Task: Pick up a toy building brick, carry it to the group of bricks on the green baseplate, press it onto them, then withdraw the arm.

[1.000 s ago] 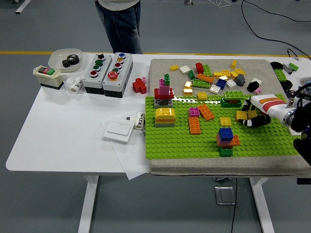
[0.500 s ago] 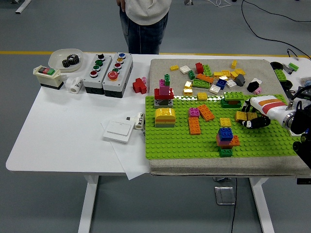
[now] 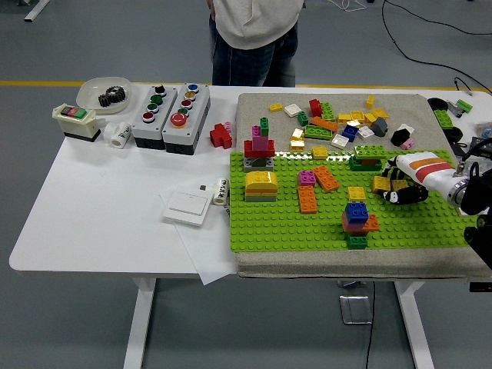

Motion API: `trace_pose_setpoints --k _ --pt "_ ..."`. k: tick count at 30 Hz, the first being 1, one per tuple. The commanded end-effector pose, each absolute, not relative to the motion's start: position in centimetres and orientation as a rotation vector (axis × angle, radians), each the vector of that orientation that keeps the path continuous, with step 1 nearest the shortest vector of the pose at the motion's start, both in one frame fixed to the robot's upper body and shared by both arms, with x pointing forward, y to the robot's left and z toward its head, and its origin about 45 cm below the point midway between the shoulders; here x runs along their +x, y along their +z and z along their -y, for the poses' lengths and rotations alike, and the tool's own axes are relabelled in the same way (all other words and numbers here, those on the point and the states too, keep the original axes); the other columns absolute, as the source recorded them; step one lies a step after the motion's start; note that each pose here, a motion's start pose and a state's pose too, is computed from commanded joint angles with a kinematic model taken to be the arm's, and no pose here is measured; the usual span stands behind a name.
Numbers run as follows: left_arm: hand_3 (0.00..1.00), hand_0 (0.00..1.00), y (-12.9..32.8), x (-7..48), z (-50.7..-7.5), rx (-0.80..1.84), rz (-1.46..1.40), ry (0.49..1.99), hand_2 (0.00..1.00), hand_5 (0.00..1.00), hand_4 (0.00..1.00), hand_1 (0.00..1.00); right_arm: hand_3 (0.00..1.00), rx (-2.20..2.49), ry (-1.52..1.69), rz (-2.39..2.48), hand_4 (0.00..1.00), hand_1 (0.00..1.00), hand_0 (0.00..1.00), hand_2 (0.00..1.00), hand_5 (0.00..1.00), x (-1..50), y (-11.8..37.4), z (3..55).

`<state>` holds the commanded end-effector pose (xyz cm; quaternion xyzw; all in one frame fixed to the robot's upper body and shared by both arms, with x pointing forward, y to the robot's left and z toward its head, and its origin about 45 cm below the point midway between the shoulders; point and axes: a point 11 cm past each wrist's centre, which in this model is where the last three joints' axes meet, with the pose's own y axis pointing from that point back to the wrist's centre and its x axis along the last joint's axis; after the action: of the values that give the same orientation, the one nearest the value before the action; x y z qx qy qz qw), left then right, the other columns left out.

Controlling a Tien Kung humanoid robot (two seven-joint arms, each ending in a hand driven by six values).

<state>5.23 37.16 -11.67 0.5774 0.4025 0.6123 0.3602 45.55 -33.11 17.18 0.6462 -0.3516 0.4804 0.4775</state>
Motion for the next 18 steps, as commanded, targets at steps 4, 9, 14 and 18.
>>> trace_pose_setpoints --k 4,9,14,18 --pt "0.589 0.742 -11.7 5.2 -37.2 1.489 -1.037 1.577 0.725 0.668 0.644 0.726 0.487 1.578 1.187 0.873 0.654 0.476 0.508 0.516 0.464 45.6 17.5 33.1" --pt "0.589 0.742 -11.7 5.2 -37.2 1.487 -1.038 1.579 0.726 0.668 0.644 0.726 0.487 1.579 1.206 0.883 0.646 0.476 0.504 0.514 0.459 45.7 18.0 33.0" --pt "0.589 0.742 -11.7 5.3 -37.2 1.485 -1.039 1.580 0.725 0.668 0.644 0.726 0.485 1.580 1.218 0.890 0.640 0.475 0.502 0.513 0.458 45.8 18.3 33.0" --pt "0.589 0.742 -11.7 5.3 -37.2 1.484 -1.039 1.582 0.725 0.668 0.644 0.726 0.485 1.578 1.226 0.902 0.640 0.475 0.502 0.513 0.458 45.8 18.7 33.2"
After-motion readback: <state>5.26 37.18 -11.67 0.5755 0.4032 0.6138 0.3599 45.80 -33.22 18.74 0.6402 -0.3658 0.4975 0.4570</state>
